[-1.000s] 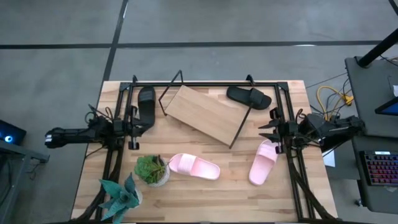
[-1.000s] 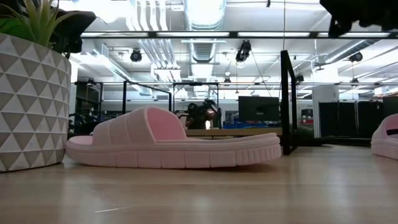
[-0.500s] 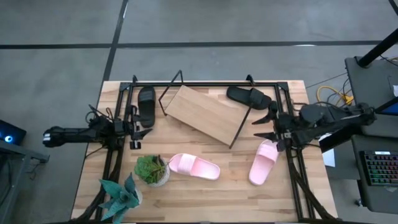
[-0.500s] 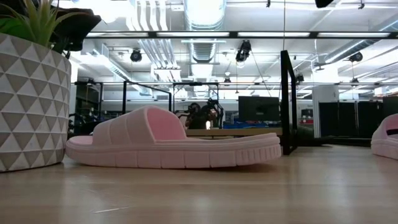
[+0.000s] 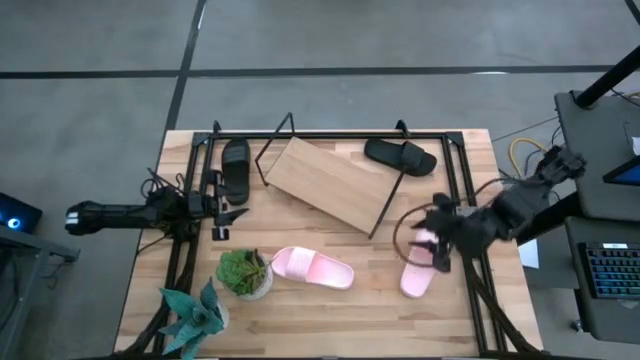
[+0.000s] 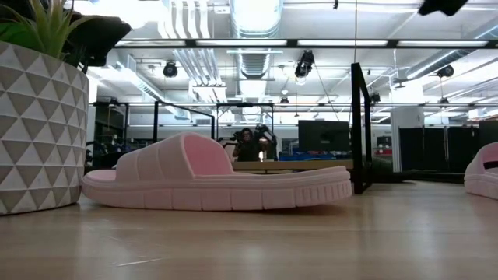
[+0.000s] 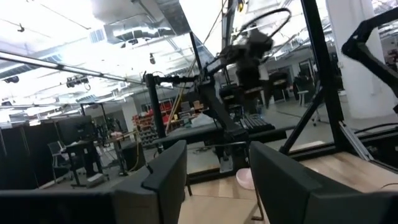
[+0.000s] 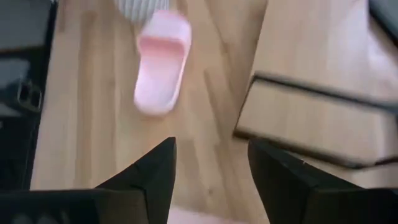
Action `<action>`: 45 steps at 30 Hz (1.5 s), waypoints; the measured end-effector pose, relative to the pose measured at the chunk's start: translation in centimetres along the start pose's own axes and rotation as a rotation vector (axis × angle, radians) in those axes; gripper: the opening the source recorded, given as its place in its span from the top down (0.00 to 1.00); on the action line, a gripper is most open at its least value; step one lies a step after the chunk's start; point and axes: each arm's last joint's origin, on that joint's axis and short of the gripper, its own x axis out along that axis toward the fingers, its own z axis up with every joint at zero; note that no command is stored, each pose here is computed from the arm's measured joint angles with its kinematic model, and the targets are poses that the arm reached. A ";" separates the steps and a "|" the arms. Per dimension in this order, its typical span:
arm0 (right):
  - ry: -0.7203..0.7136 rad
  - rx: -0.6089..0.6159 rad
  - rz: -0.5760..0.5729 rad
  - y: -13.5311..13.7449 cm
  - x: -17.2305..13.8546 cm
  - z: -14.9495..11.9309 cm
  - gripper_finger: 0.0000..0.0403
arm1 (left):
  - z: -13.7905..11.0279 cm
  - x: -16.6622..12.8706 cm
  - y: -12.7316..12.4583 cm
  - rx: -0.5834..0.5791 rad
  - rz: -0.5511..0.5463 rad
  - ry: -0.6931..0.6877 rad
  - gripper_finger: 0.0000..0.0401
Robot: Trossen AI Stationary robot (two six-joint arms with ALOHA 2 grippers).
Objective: Pick and place slides into the shelf
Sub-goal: Put the right pink slide on the shelf
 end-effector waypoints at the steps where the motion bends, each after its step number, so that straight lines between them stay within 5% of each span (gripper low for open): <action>1: 0.025 0.002 -0.011 0.8 0.2 -0.2 0.53 | -0.1 0.0 0.0 0.000 -0.002 0.006 0.60; 7: 0.182 -0.002 -0.166 5.2 2.2 -1.8 0.53 | -0.3 0.2 -0.1 0.000 -0.007 0.026 0.60; 18: 0.561 -0.082 -0.654 10.0 8.8 -5.9 0.53 | 0.5 0.2 0.1 0.002 0.014 -0.052 0.60; 28: 0.605 -0.153 -0.775 11.2 12.3 -8.1 0.53 | 0.2 0.3 0.1 0.006 0.008 -0.032 0.60; 45: 0.597 -0.166 -0.938 8.0 13.0 -11.2 0.53 | 0.2 0.4 0.1 0.007 0.007 -0.028 0.60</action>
